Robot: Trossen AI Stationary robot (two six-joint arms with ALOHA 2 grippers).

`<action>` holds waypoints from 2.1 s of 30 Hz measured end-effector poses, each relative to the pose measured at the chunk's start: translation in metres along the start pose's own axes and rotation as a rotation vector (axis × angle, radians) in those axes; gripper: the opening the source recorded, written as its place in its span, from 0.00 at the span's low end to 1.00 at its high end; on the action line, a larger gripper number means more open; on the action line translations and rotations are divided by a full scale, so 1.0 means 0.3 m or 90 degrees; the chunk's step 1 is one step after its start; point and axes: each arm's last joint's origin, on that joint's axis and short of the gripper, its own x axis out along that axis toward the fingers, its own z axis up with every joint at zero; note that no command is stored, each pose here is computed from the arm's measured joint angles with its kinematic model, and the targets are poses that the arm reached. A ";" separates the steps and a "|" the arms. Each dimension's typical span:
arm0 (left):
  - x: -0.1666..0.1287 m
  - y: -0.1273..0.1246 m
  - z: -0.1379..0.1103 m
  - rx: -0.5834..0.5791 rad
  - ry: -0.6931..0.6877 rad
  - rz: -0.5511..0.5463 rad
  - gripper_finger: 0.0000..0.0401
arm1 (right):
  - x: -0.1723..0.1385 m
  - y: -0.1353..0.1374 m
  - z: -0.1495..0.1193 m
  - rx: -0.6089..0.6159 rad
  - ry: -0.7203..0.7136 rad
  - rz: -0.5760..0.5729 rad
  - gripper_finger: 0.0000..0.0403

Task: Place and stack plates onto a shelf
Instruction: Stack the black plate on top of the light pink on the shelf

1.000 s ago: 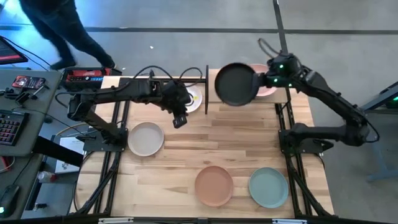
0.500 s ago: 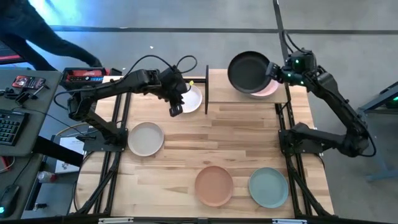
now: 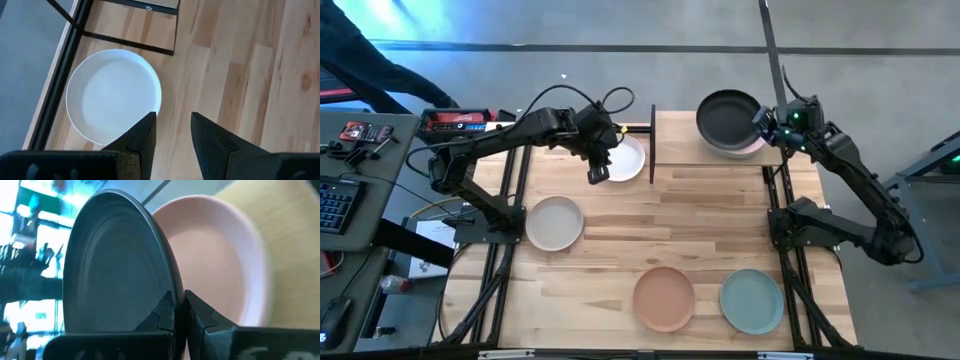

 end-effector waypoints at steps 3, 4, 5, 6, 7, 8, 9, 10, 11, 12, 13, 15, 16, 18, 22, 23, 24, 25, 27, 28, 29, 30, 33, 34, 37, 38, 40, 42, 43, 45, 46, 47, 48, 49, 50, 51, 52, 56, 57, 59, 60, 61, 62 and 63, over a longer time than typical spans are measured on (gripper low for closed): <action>0.000 0.000 0.000 0.005 0.000 0.000 0.27 | 0.005 -0.007 0.001 0.030 -0.021 -0.019 0.00; 0.000 0.000 0.000 0.005 0.000 0.000 0.27 | 0.005 -0.009 0.001 0.033 -0.025 -0.026 0.00; 0.000 0.000 0.000 0.006 0.000 0.000 0.27 | 0.004 -0.012 0.000 0.035 -0.026 -0.034 0.00; 0.000 0.000 0.000 0.006 0.000 0.000 0.27 | 0.004 -0.016 -0.002 0.043 -0.026 -0.043 0.00; 0.000 0.000 0.000 0.006 0.000 0.000 0.27 | 0.004 -0.021 -0.003 0.049 -0.027 -0.054 0.00; 0.000 0.000 0.000 0.006 0.000 0.000 0.27 | 0.004 -0.026 -0.005 0.053 -0.025 -0.063 0.00; 0.000 0.000 0.000 0.006 0.000 0.000 0.27 | 0.004 -0.030 -0.007 0.060 -0.025 -0.073 0.00; 0.000 0.000 0.000 0.006 0.000 0.000 0.27 | 0.003 -0.034 -0.008 0.061 -0.027 -0.084 0.00; 0.000 0.000 0.000 0.006 0.000 0.000 0.27 | 0.003 -0.038 -0.010 0.061 -0.031 -0.095 0.00; 0.000 0.000 0.000 0.007 0.000 0.000 0.27 | 0.002 -0.041 -0.010 0.063 -0.034 -0.103 0.00; 0.000 0.000 0.000 0.012 0.000 0.000 0.27 | 0.002 -0.043 -0.010 0.068 -0.038 -0.107 0.00; 0.000 0.000 0.000 0.022 0.000 0.000 0.27 | 0.003 -0.041 -0.010 0.072 -0.040 -0.105 0.00; 0.000 0.000 0.000 0.023 0.000 0.000 0.27 | 0.003 -0.041 -0.009 0.072 -0.041 -0.103 0.00; 0.000 0.000 0.000 0.023 -0.001 0.000 0.27 | 0.003 -0.040 -0.009 0.070 -0.040 -0.102 0.00; 0.000 0.000 0.000 0.023 -0.001 0.000 0.27 | 0.003 -0.040 -0.010 0.069 -0.037 -0.101 0.00; 0.000 0.000 0.000 0.023 -0.001 0.000 0.27 | 0.003 -0.040 -0.010 0.068 -0.036 -0.100 0.00; 0.000 0.000 0.000 0.023 -0.001 0.000 0.27 | 0.003 -0.040 -0.010 0.067 -0.035 -0.101 0.00; 0.000 0.000 0.000 0.023 -0.001 0.000 0.27 | 0.003 -0.041 -0.011 0.063 -0.033 -0.102 0.01; 0.000 0.000 0.000 0.022 -0.001 0.000 0.27 | 0.004 -0.043 -0.013 0.057 -0.023 -0.105 0.02; 0.000 0.000 0.000 0.022 -0.001 0.000 0.27 | 0.006 -0.043 -0.014 0.056 -0.016 -0.105 0.04; 0.000 0.000 0.000 0.022 -0.001 0.000 0.27 | 0.009 -0.043 -0.015 0.053 -0.011 -0.106 0.05; 0.000 0.000 0.001 0.022 -0.001 0.000 0.27 | 0.013 -0.043 -0.015 0.045 -0.007 -0.109 0.07; 0.000 0.000 0.001 0.022 -0.001 0.000 0.27 | 0.024 -0.042 -0.015 0.042 -0.001 -0.117 0.12; 0.000 0.000 0.001 0.022 -0.001 0.000 0.27 | 0.028 -0.042 -0.015 0.041 0.001 -0.120 0.13; 0.000 0.000 0.001 0.022 -0.001 0.000 0.27 | 0.034 -0.040 -0.014 0.036 0.007 -0.118 0.18; 0.000 0.000 0.001 0.022 -0.001 0.000 0.27 | 0.034 -0.038 -0.014 0.028 0.008 -0.114 0.19; 0.000 0.000 0.001 0.020 -0.001 0.000 0.27 | 0.030 -0.035 -0.015 0.023 0.019 -0.103 0.22; 0.000 0.000 0.001 0.015 -0.001 0.000 0.27 | 0.019 -0.029 -0.014 0.011 0.028 -0.089 0.24; 0.000 0.000 0.001 0.015 -0.001 0.000 0.27 | 0.010 -0.025 -0.012 0.010 0.028 -0.082 0.25; 0.000 0.000 0.001 0.015 -0.001 0.000 0.27 | -0.003 -0.022 -0.011 0.010 0.028 -0.081 0.27; 0.000 0.000 0.001 0.015 -0.001 0.000 0.27 | -0.007 -0.022 -0.011 0.010 0.029 -0.083 0.27; 0.000 0.000 0.001 0.015 -0.001 0.000 0.27 | -0.011 -0.022 -0.011 0.010 0.029 -0.084 0.28; 0.000 0.000 0.001 0.015 -0.001 0.000 0.27 | -0.017 -0.021 -0.011 0.010 0.029 -0.083 0.28; 0.000 0.000 0.001 0.015 -0.001 0.000 0.27 | -0.024 -0.019 -0.010 0.010 0.027 -0.079 0.28; 0.000 0.000 0.001 0.012 -0.001 0.000 0.27 | -0.029 -0.018 -0.009 0.010 0.026 -0.076 0.28; 0.000 0.000 0.001 0.009 -0.001 0.000 0.27 | -0.033 -0.017 -0.010 0.010 0.028 -0.074 0.28; 0.000 0.000 0.001 0.004 -0.001 0.000 0.27 | -0.035 -0.018 -0.011 0.010 0.032 -0.072 0.28; 0.000 0.000 0.001 0.004 -0.002 -0.001 0.27 | -0.051 -0.020 -0.018 0.017 0.055 -0.052 0.28; 0.000 0.000 0.001 0.004 -0.002 -0.001 0.27 | -0.055 -0.021 -0.020 0.017 0.060 -0.049 0.28; 0.000 0.000 0.001 0.004 -0.002 -0.001 0.27 | -0.064 -0.022 -0.023 0.019 0.069 -0.038 0.28; 0.000 0.000 0.001 0.004 -0.002 -0.001 0.27 | -0.070 -0.023 -0.024 0.019 0.072 -0.030 0.28; 0.000 0.000 0.001 0.004 -0.002 -0.001 0.27 | -0.076 -0.023 -0.026 0.020 0.074 -0.025 0.28; 0.000 0.000 0.001 0.004 -0.002 -0.001 0.27 | -0.080 -0.024 -0.027 0.019 0.075 -0.020 0.28; 0.000 0.000 0.001 0.004 -0.002 -0.001 0.27 | -0.084 -0.024 -0.027 0.019 0.074 -0.017 0.28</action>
